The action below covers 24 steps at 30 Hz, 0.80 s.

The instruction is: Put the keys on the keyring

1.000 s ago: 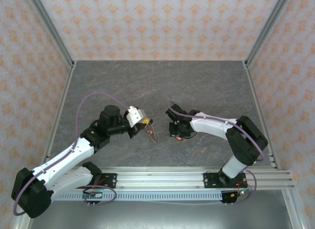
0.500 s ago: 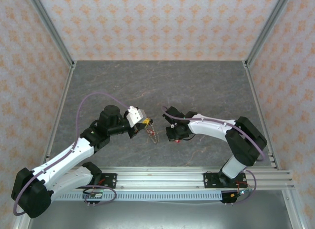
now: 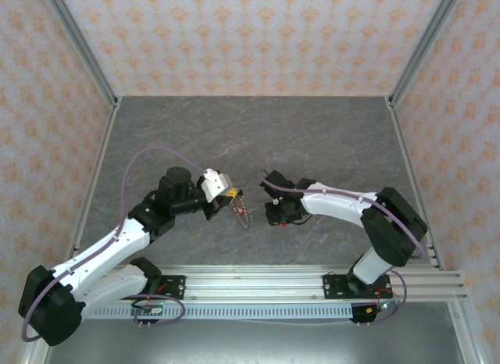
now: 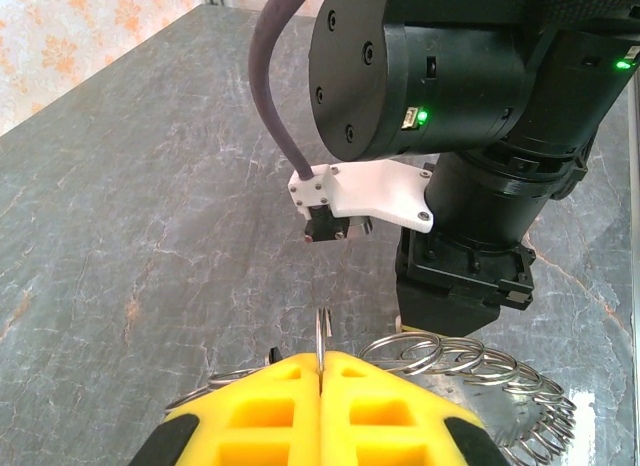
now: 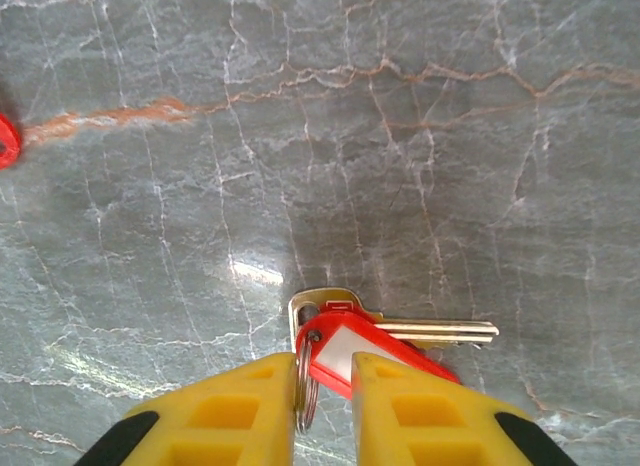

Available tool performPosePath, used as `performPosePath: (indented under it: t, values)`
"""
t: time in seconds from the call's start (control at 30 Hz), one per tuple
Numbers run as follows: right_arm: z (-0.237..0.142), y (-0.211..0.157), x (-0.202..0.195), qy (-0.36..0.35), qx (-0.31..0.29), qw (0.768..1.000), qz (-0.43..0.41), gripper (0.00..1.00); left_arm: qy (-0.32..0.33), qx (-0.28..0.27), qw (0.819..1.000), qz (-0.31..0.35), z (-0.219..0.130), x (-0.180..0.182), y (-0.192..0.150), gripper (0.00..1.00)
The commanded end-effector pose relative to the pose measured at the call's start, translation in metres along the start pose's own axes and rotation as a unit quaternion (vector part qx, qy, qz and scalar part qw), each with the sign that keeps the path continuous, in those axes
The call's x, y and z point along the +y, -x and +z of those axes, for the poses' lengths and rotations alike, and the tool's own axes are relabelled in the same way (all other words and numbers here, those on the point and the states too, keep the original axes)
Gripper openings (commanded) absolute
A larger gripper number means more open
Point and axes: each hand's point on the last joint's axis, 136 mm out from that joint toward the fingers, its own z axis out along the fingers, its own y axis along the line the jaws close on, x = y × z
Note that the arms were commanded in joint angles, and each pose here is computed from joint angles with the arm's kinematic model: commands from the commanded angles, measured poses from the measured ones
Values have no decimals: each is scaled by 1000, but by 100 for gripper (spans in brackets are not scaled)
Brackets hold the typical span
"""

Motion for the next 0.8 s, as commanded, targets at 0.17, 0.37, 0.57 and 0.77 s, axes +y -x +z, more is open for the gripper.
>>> performPosePath:
  t: [0.17,0.37,0.57,0.77]
  values:
    - [1,-5,-1,2,7,1000,4,14,12,-24,1000,14,-3,8,20,0]
    - [2,-5,-3,-6,5,1000,4,14,11,-24,1000,13,-2,8,20,0]
    - [5,-3,-1,-1,5,1000,7,15,10,-21,1000,13,-3,7,18,0]
    - [7,-3,-1,-5,7,1000,7,15,10,-21,1000,13,-3,7,18,0]
